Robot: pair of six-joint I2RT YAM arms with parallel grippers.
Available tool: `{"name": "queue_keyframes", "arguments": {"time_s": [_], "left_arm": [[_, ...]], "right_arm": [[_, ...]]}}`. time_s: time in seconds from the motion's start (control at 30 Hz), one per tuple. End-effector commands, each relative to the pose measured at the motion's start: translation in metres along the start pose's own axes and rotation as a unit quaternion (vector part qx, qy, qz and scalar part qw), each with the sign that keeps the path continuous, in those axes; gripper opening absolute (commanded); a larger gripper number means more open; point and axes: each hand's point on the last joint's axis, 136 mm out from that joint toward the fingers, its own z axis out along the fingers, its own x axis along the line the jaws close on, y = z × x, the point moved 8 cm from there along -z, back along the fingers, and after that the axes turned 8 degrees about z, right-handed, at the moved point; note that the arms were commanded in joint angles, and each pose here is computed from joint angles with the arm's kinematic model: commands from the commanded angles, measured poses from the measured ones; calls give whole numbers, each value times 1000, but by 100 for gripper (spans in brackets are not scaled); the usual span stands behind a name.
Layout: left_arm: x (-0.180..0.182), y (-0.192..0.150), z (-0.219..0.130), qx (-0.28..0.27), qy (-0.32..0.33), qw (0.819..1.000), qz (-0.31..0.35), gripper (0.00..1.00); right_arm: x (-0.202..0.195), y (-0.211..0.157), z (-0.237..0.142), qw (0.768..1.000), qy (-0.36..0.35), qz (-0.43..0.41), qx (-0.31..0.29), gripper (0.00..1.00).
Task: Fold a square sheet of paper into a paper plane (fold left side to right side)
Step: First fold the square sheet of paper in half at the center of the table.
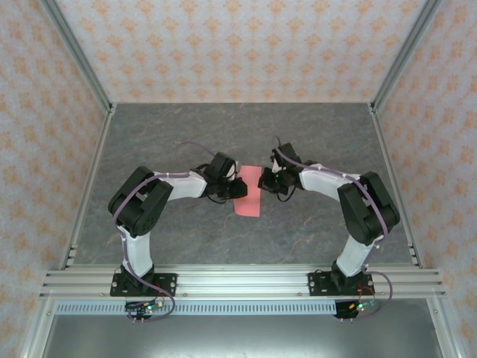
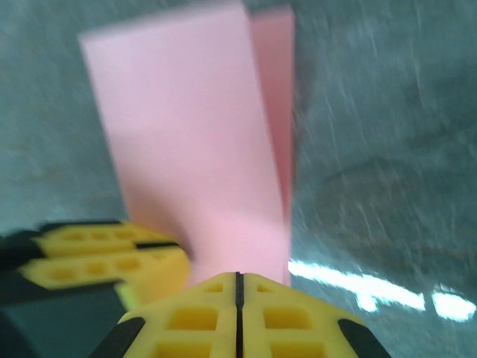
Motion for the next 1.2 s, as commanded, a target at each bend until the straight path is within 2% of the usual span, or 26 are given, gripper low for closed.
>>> {"name": "queue_keyframes", "arguments": {"time_s": [0.0,0.43,0.6,0.8,0.97,1.17], "left_arm": [[14,-21,10,33,40,999,-15,17],[11,-20,9,34,39,999,-9,17],[10,-23,7,37,37,999,-1,17],[-7,-23,-11,24,11,999,38,18],[-12,-36,-19,30,-2,998,64,18],[-7,-60,-21,46,-5,997,58,18]], "right_arm": [[23,16,-2,999,40,-15,-11,8],[13,25,55,1000,14,14,17,8],[-2,23,61,999,-39,25,21,8],[-17,16,65,996,-80,35,33,8],[-21,14,66,994,-93,36,36,8],[-20,14,65,994,-93,35,37,8]]}}
